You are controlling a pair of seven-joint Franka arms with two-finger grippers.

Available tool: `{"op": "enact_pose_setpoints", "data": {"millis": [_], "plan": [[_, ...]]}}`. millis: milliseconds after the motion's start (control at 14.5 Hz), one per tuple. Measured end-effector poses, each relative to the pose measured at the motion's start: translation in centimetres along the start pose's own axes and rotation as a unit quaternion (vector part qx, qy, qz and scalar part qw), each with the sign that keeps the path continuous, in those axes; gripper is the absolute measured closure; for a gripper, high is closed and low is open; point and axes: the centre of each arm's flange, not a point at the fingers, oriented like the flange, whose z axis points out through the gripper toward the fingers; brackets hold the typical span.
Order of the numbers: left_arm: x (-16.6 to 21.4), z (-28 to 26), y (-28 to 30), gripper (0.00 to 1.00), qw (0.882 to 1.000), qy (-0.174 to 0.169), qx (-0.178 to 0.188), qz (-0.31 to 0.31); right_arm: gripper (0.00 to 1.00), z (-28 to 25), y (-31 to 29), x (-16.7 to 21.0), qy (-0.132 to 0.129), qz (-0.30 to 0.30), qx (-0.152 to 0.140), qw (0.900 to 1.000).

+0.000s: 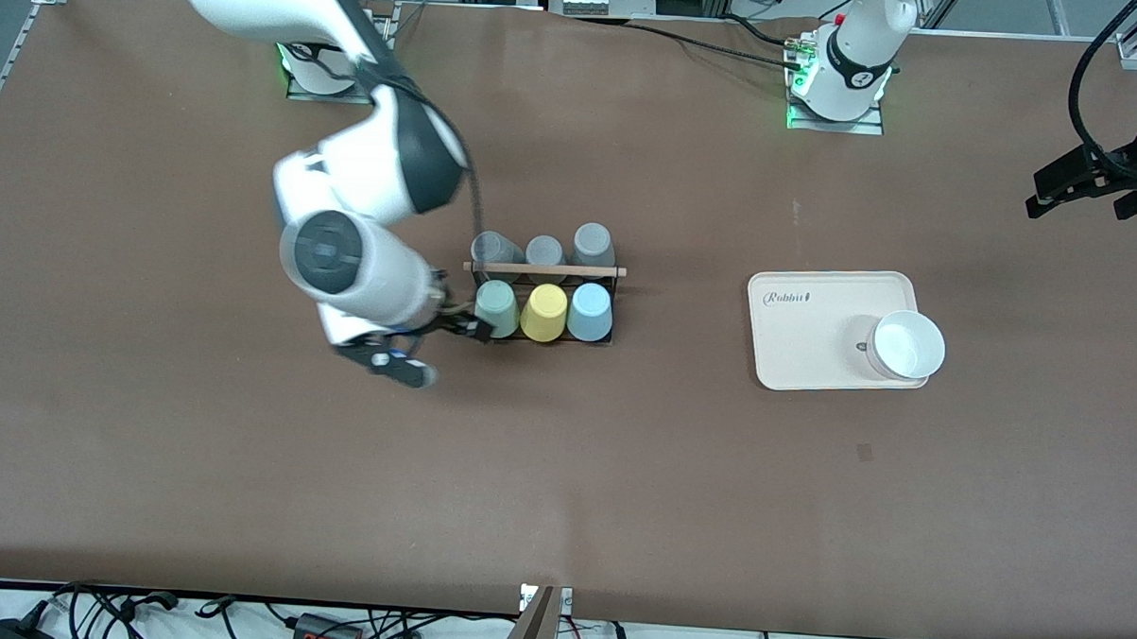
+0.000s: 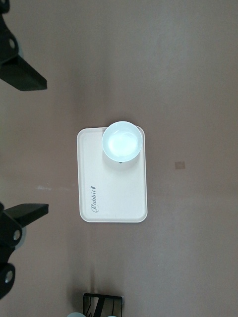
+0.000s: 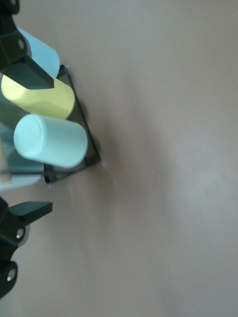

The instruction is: Hang scattered cups on rack with three cups

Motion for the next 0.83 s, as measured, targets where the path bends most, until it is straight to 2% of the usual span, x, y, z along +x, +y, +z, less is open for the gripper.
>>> {"op": "enact_pose_setpoints", "data": {"millis": [276, 484, 829], "plan": [[0.0, 0.1, 0.0, 0.0, 1.0, -0.001, 0.0, 0.0, 0.0, -6.6, 7.4, 4.9, 0.045, -0.041, -0.021, 0.998], [0.1, 0.2, 0.0, 0.0, 1.0, -0.001, 0.0, 0.0, 0.0, -9.7, 12.9, 7.6, 0.048, -0.066, -0.025, 0.996], [0.1, 0.2, 0.0, 0.0, 1.0, -0.002, 0.0, 0.0, 0.0, -15.3, 22.3, 11.2, 0.078, -0.127, -0.014, 0.989]]}}
